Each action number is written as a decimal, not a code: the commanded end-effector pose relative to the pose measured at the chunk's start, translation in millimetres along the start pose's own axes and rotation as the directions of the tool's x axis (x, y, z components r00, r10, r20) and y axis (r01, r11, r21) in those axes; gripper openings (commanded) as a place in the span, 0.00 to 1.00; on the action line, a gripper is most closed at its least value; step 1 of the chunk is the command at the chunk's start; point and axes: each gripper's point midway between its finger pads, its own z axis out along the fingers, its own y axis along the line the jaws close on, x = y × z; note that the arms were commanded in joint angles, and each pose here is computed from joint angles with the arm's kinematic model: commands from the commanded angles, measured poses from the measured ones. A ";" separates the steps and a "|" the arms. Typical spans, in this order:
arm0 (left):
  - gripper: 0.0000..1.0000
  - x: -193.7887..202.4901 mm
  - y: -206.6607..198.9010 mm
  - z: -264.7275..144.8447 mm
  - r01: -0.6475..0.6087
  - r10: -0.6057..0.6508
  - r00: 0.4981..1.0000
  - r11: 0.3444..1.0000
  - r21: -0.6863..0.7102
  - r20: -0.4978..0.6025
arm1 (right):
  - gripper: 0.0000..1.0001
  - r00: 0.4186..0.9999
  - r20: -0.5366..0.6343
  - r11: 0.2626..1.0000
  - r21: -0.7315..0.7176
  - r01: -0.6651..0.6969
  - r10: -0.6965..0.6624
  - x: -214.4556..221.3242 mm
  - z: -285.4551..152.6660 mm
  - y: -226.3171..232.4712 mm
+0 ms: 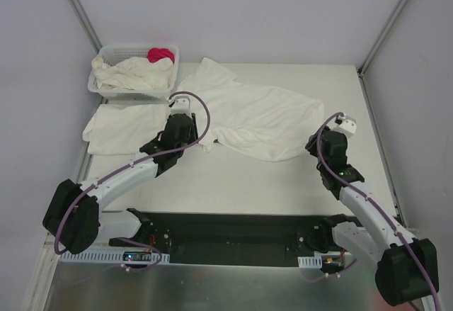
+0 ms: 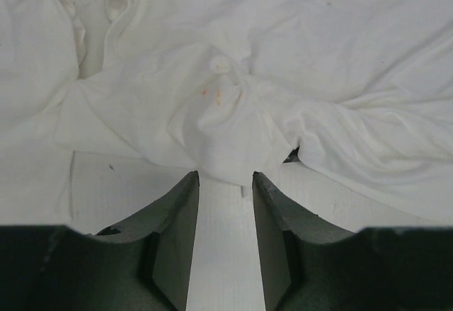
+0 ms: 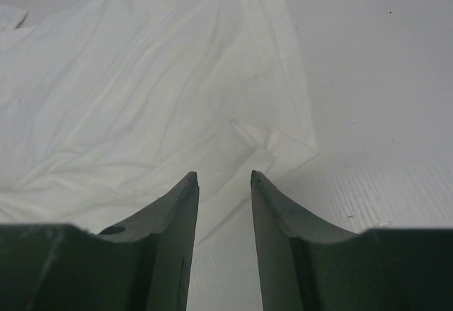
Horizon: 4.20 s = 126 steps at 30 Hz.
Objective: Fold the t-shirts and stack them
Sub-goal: Flatten out the tshirt
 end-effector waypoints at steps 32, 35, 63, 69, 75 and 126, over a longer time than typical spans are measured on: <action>0.32 14.7 55.8 59.1 0.073 -0.079 0.997 0.953 -0.293 -0.010 | 0.36 0.999 0.034 0.992 0.122 0.012 -0.016 15.2 48.1 11.7; 0.33 19.5 58.5 59.5 0.155 -0.158 0.987 0.959 -0.238 0.005 | 0.36 1.000 0.026 0.995 0.103 0.005 -0.008 16.1 49.3 16.9; 0.28 37.1 34.2 96.1 0.276 -0.283 0.954 0.958 -0.075 -0.103 | 0.35 0.999 0.044 0.997 0.080 -0.016 0.013 6.3 44.5 21.8; 0.25 40.1 32.2 101.6 0.272 -0.279 0.954 0.960 -0.070 -0.114 | 0.35 0.999 0.043 0.996 0.088 -0.006 0.002 6.9 44.8 20.3; 0.23 41.6 28.4 108.3 0.276 -0.282 0.952 0.959 -0.060 -0.123 | 0.35 0.999 0.032 0.996 0.091 0.002 -0.005 9.6 46.3 20.1; 0.00 -60.5 15.6 67.7 0.235 -0.232 0.968 0.972 -0.021 0.095 | 0.43 0.993 -0.115 0.966 0.255 0.033 -0.003 55.8 54.4 -24.8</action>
